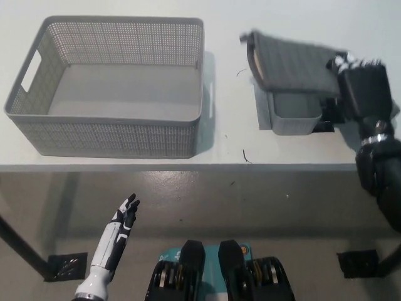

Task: Usethe right hand to pick up a oven gloves on top of a leveled container and place it into another larger container on the left side

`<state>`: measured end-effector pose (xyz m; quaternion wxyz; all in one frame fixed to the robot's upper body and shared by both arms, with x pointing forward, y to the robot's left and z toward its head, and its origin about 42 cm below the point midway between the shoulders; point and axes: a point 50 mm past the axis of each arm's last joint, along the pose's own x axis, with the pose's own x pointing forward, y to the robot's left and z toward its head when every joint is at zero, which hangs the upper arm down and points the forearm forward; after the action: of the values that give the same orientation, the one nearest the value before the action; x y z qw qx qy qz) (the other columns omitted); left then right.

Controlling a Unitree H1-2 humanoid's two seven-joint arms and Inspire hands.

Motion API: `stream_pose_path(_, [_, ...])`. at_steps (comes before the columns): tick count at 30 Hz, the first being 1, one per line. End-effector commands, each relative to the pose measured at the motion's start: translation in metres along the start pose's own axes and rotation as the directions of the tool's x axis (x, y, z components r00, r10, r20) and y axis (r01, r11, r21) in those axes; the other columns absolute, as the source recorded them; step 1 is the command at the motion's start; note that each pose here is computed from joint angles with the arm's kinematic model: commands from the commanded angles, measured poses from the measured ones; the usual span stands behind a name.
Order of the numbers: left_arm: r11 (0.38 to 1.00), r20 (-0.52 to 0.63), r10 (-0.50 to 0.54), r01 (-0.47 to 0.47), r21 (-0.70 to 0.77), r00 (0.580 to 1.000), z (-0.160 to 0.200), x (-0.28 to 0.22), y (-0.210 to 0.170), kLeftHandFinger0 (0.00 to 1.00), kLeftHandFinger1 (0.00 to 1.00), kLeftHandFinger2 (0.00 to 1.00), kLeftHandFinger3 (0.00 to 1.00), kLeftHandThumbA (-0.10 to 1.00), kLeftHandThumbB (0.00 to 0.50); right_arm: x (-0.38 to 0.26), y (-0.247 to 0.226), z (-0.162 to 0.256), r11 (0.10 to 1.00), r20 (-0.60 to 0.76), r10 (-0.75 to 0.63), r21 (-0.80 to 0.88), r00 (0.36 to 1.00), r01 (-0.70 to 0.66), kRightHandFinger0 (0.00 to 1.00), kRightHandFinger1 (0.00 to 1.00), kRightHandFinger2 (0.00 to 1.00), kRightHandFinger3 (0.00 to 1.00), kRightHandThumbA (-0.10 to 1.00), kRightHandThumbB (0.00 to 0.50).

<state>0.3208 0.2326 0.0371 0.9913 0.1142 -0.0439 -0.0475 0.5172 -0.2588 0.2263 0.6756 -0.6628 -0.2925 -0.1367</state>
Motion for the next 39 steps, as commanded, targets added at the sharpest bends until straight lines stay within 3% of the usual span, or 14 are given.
stream_pose_path(1, [1.0, 0.094, 0.018, -0.018, 0.007, 0.995, 0.017, 0.012, 0.007, 1.0, 1.0, 1.0, 1.0, 1.0, 0.437, 0.047, -0.056, -0.002, 0.971, 0.033, -0.24, 0.025, 0.97, 0.239, 0.0, 0.29, 0.87, 0.74, -0.1, 0.18])
stream_pose_path(5, [1.0, 0.095, 0.015, -0.016, 0.007, 0.995, 0.017, 0.013, 0.007, 1.0, 1.0, 1.0, 1.0, 1.0, 0.45, 0.058, -0.081, 0.003, 0.959, 0.041, -0.281, 0.051, 0.959, 0.279, 0.0, 0.34, 0.89, 0.78, -0.1, 0.167])
stream_pose_path(7, [1.0, 0.095, 0.015, -0.017, 0.017, 0.995, 0.017, 0.012, 0.007, 1.0, 1.0, 1.0, 1.0, 1.0, 0.451, 0.063, -0.092, 0.006, 0.949, 0.057, -0.314, 0.047, 0.948, 0.312, 0.0, 0.33, 0.83, 0.74, -0.1, 0.173])
stream_pose_path(12, [1.0, 0.096, 0.015, -0.017, 0.019, 0.995, 0.017, 0.013, 0.008, 1.0, 1.0, 1.0, 1.0, 1.0, 0.444, 0.079, -0.113, 0.024, 0.919, 0.084, -0.391, 0.095, 0.917, 0.383, 0.0, 0.27, 0.77, 0.65, -0.1, 0.243])
stream_pose_path(16, [1.0, 0.095, 0.008, -0.011, 0.029, 0.995, 0.017, 0.013, 0.008, 1.0, 1.0, 1.0, 1.0, 1.0, 0.434, 0.089, -0.116, 0.046, 0.908, 0.119, -0.417, 0.099, 0.901, 0.407, 0.0, 0.25, 0.75, 0.66, -0.1, 0.261])
stream_pose_path(18, [1.0, 0.096, 0.009, -0.012, 0.026, 0.995, 0.018, 0.014, 0.007, 1.0, 1.0, 1.0, 1.0, 1.0, 0.429, 0.095, -0.114, 0.062, 0.917, 0.139, -0.395, 0.116, 0.908, 0.381, 0.0, 0.34, 0.81, 0.75, -0.1, 0.27])
stream_pose_path(19, [1.0, 0.097, 0.007, -0.01, 0.028, 0.995, 0.018, 0.013, 0.007, 1.0, 1.0, 1.0, 1.0, 1.0, 0.424, 0.099, -0.112, 0.071, 0.921, 0.145, -0.383, 0.129, 0.912, 0.367, 0.0, 0.36, 0.82, 0.76, -0.1, 0.241])
stream_pose_path(20, [0.999, 0.099, 0.005, -0.008, 0.031, 0.995, 0.018, 0.013, 0.007, 1.0, 1.0, 1.0, 1.0, 1.0, 0.419, 0.101, -0.11, 0.078, 0.924, 0.149, -0.37, 0.158, 0.917, 0.348, 0.0, 0.37, 0.82, 0.76, -0.1, 0.222])
stream_pose_path(23, [0.999, 0.098, 0.002, -0.005, 0.034, 0.995, 0.018, 0.013, 0.007, 1.0, 1.0, 1.0, 1.0, 1.0, 0.419, 0.11, -0.105, 0.1, 0.932, 0.151, -0.342, 0.182, 0.927, 0.314, 0.0, 0.37, 0.83, 0.8, -0.1, 0.244])
stream_pose_path(27, [0.999, 0.097, -0.007, 0.004, 0.033, 0.995, 0.018, 0.013, 0.006, 1.0, 1.0, 1.0, 1.0, 1.0, 0.416, 0.124, -0.097, 0.139, 0.935, 0.19, -0.328, 0.209, 0.926, 0.288, 0.0, 0.36, 0.8, 0.72, -0.1, 0.223])
stream_pose_path(29, [1.0, 0.098, -0.009, 0.007, 0.028, 0.995, 0.018, 0.014, 0.006, 1.0, 1.0, 1.0, 1.0, 1.0, 0.415, 0.129, -0.095, 0.154, 0.93, 0.207, -0.339, 0.223, 0.918, 0.293, 0.0, 0.29, 0.72, 0.65, -0.1, 0.251])
stream_pose_path(31, [1.0, 0.099, -0.012, 0.009, 0.029, 0.995, 0.018, 0.014, 0.006, 1.0, 1.0, 1.0, 1.0, 1.0, 0.409, 0.137, -0.092, 0.175, 0.941, 0.219, -0.3, 0.227, 0.928, 0.251, 0.0, 0.25, 0.69, 0.6, -0.1, 0.238])
stream_pose_path(36, [0.999, 0.103, -0.018, 0.013, 0.048, 0.994, 0.019, 0.013, 0.007, 1.0, 1.0, 1.0, 1.0, 1.0, 0.424, 0.146, -0.084, 0.216, 0.953, 0.252, -0.251, 0.234, 0.935, 0.193, 0.0, 0.24, 0.71, 0.57, -0.1, 0.252])
stream_pose_path(39, [0.999, 0.103, -0.024, 0.02, 0.036, 0.994, 0.019, 0.012, 0.006, 1.0, 1.0, 1.0, 1.0, 1.0, 0.431, 0.15, -0.081, 0.233, 0.96, 0.263, -0.204, 0.244, 0.943, 0.139, 0.0, 0.32, 0.79, 0.59, -0.1, 0.237])
